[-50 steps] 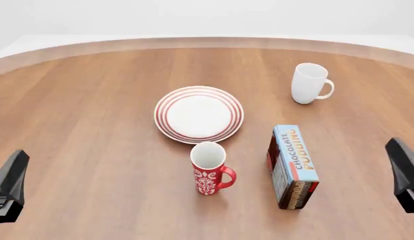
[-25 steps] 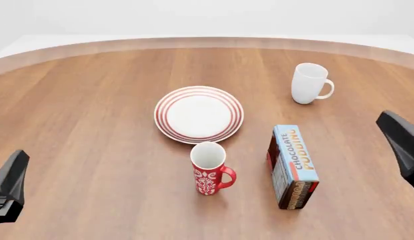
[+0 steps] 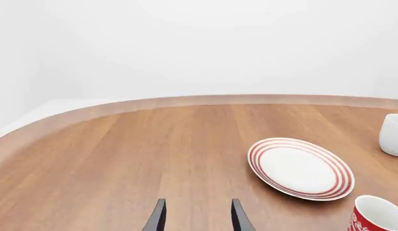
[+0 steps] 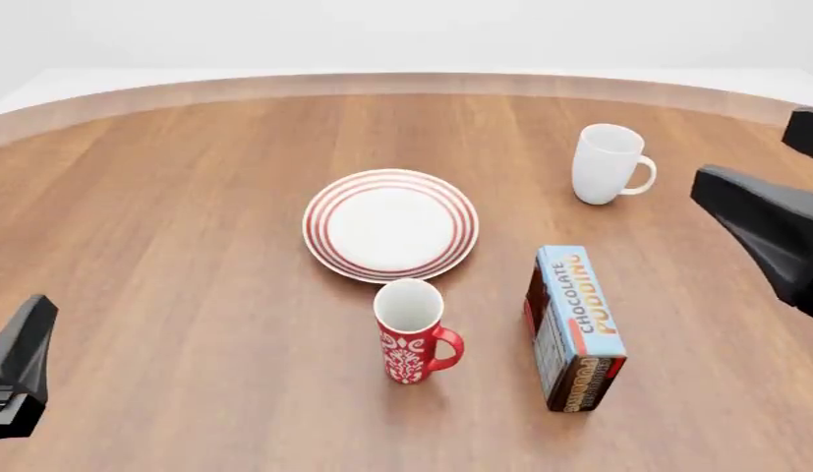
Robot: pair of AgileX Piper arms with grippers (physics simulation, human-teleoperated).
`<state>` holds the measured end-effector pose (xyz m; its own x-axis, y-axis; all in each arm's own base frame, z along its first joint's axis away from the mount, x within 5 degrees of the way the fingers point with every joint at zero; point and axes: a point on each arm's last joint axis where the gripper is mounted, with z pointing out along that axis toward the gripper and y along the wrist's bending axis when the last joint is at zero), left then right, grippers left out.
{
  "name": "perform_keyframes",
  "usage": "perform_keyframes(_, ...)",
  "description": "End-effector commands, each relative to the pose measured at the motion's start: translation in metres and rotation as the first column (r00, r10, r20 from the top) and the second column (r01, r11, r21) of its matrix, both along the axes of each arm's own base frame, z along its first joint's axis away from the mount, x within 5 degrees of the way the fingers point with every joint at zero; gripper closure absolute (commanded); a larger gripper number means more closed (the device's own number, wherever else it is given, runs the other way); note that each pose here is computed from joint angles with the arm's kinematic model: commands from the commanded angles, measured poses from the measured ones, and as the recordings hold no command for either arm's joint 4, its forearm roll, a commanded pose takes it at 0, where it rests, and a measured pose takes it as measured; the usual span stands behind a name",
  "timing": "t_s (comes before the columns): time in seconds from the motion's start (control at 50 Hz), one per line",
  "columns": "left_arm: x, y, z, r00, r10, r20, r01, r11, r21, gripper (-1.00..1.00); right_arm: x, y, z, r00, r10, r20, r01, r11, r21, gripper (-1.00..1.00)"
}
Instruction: Pick up the red mug and put it on the plate
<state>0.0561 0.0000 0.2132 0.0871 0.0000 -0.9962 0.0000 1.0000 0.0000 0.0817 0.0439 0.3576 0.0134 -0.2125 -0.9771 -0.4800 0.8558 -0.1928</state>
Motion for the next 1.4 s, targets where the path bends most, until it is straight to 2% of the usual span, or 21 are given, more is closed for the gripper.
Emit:
perform_keyframes(0.02, 0.0, 0.0, 0.0, 1.0, 0.0, 0.0, 0.0, 1.0, 0.0, -1.0, 0.006, 0.018, 0.016, 0.991, 0.121, -0.061, -0.123, 0.992, -0.04, -1.0)
perform_keyframes(0.04, 0.0, 0.0, 0.0, 1.0, 0.0, 0.0, 0.0, 1.0, 0.0, -1.0, 0.011, 0.022, 0.012, 0.988, 0.128, -0.082, -0.134, 0.989, -0.069, -1.0)
perform_keyframes(0.12, 0.0, 0.0, 0.0, 1.0, 0.0, 0.0, 0.0, 1.0, 0.0, -1.0, 0.014, 0.028, 0.017, 0.983, 0.149, -0.105, -0.156, 0.986, -0.065, -1.0)
perform_keyframes(0.24, 0.0, 0.0, 0.0, 1.0, 0.0, 0.0, 0.0, 1.0, 0.0, -1.0, 0.02, 0.035, 0.023, 0.978, 0.169, -0.126, -0.184, 0.976, -0.116, -1.0)
perform_keyframes(0.32, 0.0, 0.0, 0.0, 1.0, 0.0, 0.0, 0.0, 1.0, 0.0, -1.0, 0.021, 0.043, 0.019, 0.962, 0.2, -0.183, -0.227, 0.964, -0.139, -1.0)
perform_keyframes(0.44, 0.0, 0.0, 0.0, 1.0, 0.0, 0.0, 0.0, 1.0, 0.0, -1.0, 0.024, 0.052, 0.024, 0.95, 0.224, -0.219, -0.262, 0.951, -0.164, -1.0)
perform_keyframes(0.54, 0.0, 0.0, 0.0, 1.0, 0.0, 0.0, 0.0, 1.0, 0.0, -1.0, 0.032, 0.059, 0.012, 0.939, 0.222, -0.264, -0.279, 0.938, -0.204, -1.0)
perform_keyframes(0.66, 0.0, 0.0, 0.0, 1.0, 0.0, 0.0, 0.0, 1.0, 0.0, -1.0, 0.039, 0.066, 0.01, 0.933, 0.215, -0.289, -0.282, 0.935, -0.214, -1.0)
perform_keyframes(0.72, 0.0, 0.0, 0.0, 1.0, 0.0, 0.0, 0.0, 1.0, 0.0, -1.0, 0.043, 0.071, 0.008, 0.926, 0.221, -0.305, -0.297, 0.927, -0.229, -1.0)
perform_keyframes(1.08, 0.0, 0.0, 0.0, 1.0, 0.0, 0.0, 0.0, 1.0, 0.0, -1.0, 0.056, 0.097, -0.01, 0.888, 0.233, -0.396, -0.343, 0.91, -0.233, -1.0)
perform_keyframes(1.12, 0.0, 0.0, 0.0, 1.0, 0.0, 0.0, 0.0, 1.0, 0.0, -1.0, 0.054, 0.103, -0.016, 0.876, 0.25, -0.411, -0.366, 0.901, -0.232, -1.0)
perform_keyframes(1.4, 0.0, 0.0, 0.0, 1.0, 0.0, 0.0, 0.0, 1.0, 0.0, -1.0, 0.06, 0.114, -0.036, 0.859, 0.246, -0.449, -0.375, 0.899, -0.225, -1.0)
